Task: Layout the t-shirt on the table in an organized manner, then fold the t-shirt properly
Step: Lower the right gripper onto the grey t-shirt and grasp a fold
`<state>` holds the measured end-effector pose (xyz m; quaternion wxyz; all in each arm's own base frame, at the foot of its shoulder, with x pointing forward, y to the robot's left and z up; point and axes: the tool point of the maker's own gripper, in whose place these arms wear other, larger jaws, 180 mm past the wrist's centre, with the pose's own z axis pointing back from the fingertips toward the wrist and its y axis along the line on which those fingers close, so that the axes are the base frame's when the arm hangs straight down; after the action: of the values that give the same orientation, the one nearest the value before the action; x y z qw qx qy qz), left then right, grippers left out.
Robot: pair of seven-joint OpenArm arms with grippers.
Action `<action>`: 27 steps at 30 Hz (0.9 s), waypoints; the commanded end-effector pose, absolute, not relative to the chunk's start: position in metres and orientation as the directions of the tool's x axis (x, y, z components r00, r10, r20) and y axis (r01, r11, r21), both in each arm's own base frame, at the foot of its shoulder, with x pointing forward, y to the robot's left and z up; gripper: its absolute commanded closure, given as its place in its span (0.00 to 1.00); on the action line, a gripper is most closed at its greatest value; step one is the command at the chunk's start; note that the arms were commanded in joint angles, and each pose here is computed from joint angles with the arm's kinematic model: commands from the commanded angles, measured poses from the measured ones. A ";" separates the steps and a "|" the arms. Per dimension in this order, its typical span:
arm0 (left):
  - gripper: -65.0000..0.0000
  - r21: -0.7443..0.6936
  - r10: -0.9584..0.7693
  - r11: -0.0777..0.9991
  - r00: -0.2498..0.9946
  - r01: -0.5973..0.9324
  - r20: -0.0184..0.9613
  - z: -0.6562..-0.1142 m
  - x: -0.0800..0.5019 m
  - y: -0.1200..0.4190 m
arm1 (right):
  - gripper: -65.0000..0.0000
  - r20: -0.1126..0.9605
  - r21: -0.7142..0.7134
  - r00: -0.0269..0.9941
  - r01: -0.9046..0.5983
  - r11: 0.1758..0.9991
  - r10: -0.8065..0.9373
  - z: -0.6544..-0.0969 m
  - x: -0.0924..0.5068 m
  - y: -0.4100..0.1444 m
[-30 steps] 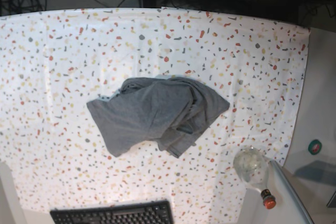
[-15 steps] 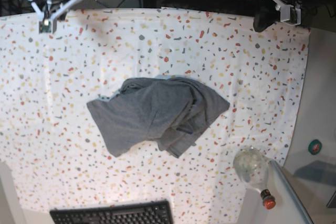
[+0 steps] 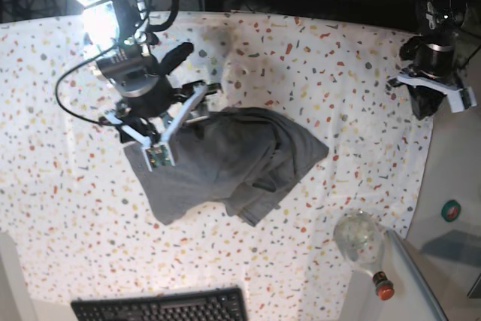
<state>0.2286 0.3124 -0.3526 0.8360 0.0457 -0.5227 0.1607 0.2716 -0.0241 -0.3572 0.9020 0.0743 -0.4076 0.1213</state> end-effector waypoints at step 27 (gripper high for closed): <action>0.79 -0.017 0.213 0.892 0.386 -0.453 0.897 -0.338 0.218 0.390 | 0.44 0.695 0.071 0.719 -0.109 0.991 0.029 -0.397 0.355 0.073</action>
<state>0.2123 0.3857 -0.3516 0.8345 0.1100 -0.4967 0.2117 0.3436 0.0660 -0.4140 0.9351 0.0459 -0.3490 0.0409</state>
